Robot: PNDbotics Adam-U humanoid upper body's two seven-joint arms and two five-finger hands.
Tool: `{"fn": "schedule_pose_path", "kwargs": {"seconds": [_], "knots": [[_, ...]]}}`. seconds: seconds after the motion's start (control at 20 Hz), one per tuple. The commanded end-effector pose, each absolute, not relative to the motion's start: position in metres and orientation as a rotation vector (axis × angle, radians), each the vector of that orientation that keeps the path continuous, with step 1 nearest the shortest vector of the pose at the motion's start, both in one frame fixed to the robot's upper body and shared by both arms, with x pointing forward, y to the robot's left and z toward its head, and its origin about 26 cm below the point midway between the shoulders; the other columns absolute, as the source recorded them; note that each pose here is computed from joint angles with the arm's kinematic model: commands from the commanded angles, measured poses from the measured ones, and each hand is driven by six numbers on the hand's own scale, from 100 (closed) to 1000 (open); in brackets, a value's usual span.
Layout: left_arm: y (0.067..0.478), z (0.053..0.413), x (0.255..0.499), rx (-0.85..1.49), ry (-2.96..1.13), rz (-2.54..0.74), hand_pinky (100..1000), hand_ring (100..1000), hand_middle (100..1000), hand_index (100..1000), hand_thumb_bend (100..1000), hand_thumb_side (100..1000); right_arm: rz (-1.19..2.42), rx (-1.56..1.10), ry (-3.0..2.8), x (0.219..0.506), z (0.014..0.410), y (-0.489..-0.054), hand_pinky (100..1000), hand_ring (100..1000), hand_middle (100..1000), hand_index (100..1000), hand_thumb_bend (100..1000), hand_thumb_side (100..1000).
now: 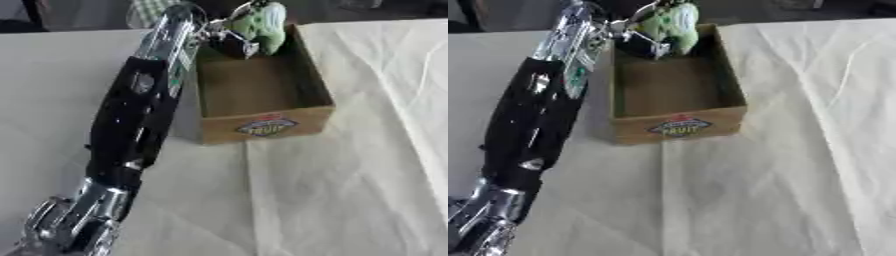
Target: Pick up objects on the table and place them in the box.
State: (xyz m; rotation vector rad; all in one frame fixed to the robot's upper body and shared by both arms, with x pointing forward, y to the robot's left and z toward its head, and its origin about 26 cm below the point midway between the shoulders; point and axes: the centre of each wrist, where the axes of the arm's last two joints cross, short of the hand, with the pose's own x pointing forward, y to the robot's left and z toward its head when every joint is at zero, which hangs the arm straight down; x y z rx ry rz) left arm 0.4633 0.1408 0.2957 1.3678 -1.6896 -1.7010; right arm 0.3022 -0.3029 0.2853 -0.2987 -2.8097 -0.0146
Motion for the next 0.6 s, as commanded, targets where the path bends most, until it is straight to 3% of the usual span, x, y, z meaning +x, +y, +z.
{"fn": "schedule_pose_path", "kwargs": {"seconds": [0.05,0.25,0.4,0.45,0.5,0.55,0.6], "knots": [[0.141,0.297,0.471,1.399,-1.595,-1.752,510,603,496,706,100,460,0.006,-0.285,-2.84,0.299,0.294,-0.302,831,714,734,875,100,517],[0.143,0.281,0.478,1.397,-1.49,-1.816,548,675,613,887,109,671,-0.001,-0.292,-2.836,0.299,0.293,-0.303,832,714,734,875,100,513],[0.144,0.269,0.48,1.376,-1.477,-1.849,587,759,719,927,268,757,-0.012,-0.309,-2.827,0.298,0.291,-0.306,832,714,734,876,100,511],[0.144,0.266,0.481,1.371,-1.471,-1.86,635,806,777,972,485,811,-0.011,-0.313,-2.825,0.298,0.29,-0.306,832,714,734,876,100,511],[0.145,0.264,0.481,1.365,-1.465,-1.872,654,826,803,992,558,820,-0.011,-0.316,-2.823,0.298,0.29,-0.307,832,714,734,876,100,510],[0.146,0.262,0.482,1.366,-1.456,-1.882,690,867,847,1000,686,818,-0.012,-0.318,-2.821,0.298,0.29,-0.307,832,714,734,876,100,510],[0.146,0.262,0.482,1.37,-1.447,-1.889,695,873,852,1000,705,817,-0.012,-0.321,-2.82,0.298,0.289,-0.307,832,714,734,876,100,511]]}}
